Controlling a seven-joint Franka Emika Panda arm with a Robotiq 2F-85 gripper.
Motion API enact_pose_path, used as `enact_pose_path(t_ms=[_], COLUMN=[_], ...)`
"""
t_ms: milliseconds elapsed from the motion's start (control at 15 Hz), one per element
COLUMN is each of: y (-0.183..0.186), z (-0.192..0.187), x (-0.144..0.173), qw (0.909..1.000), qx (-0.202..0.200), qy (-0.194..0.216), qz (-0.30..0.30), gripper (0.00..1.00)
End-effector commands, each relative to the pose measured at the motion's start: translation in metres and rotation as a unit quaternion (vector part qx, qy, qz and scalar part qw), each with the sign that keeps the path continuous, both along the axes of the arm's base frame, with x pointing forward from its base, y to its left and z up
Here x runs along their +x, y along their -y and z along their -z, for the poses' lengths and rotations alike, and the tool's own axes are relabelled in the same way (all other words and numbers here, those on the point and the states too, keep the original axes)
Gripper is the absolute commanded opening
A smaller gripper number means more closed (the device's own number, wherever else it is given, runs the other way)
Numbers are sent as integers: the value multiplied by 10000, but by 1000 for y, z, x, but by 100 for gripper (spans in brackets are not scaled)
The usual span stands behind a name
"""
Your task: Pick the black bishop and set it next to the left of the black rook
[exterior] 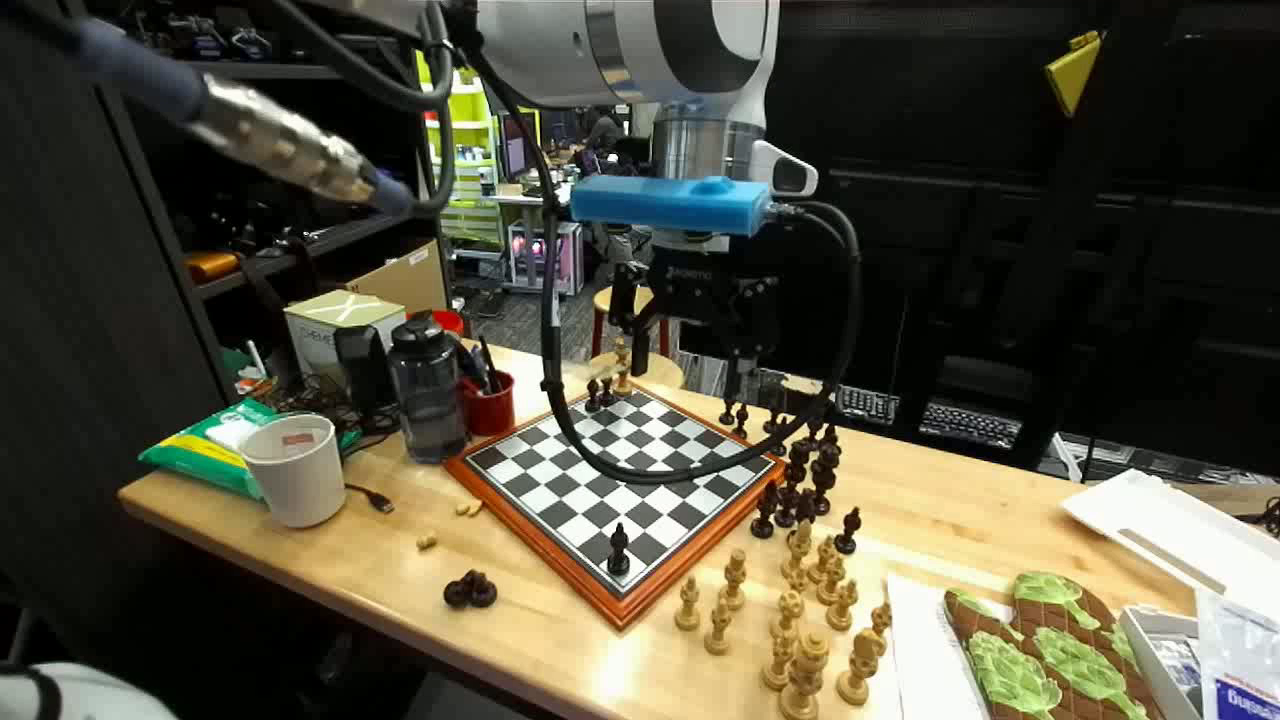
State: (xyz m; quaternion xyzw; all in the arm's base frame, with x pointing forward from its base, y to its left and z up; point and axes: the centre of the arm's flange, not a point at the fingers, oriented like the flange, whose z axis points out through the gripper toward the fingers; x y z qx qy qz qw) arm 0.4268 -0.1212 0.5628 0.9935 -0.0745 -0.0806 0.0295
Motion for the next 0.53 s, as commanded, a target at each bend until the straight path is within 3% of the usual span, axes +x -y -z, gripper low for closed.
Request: enact_pose_path(t_ms=[0,467], y=[0,0], z=[0,20], x=[0,17], qw=[10000,9998], qx=[-1,129], qy=[4,61], qz=[0,127], gripper=[100,100])
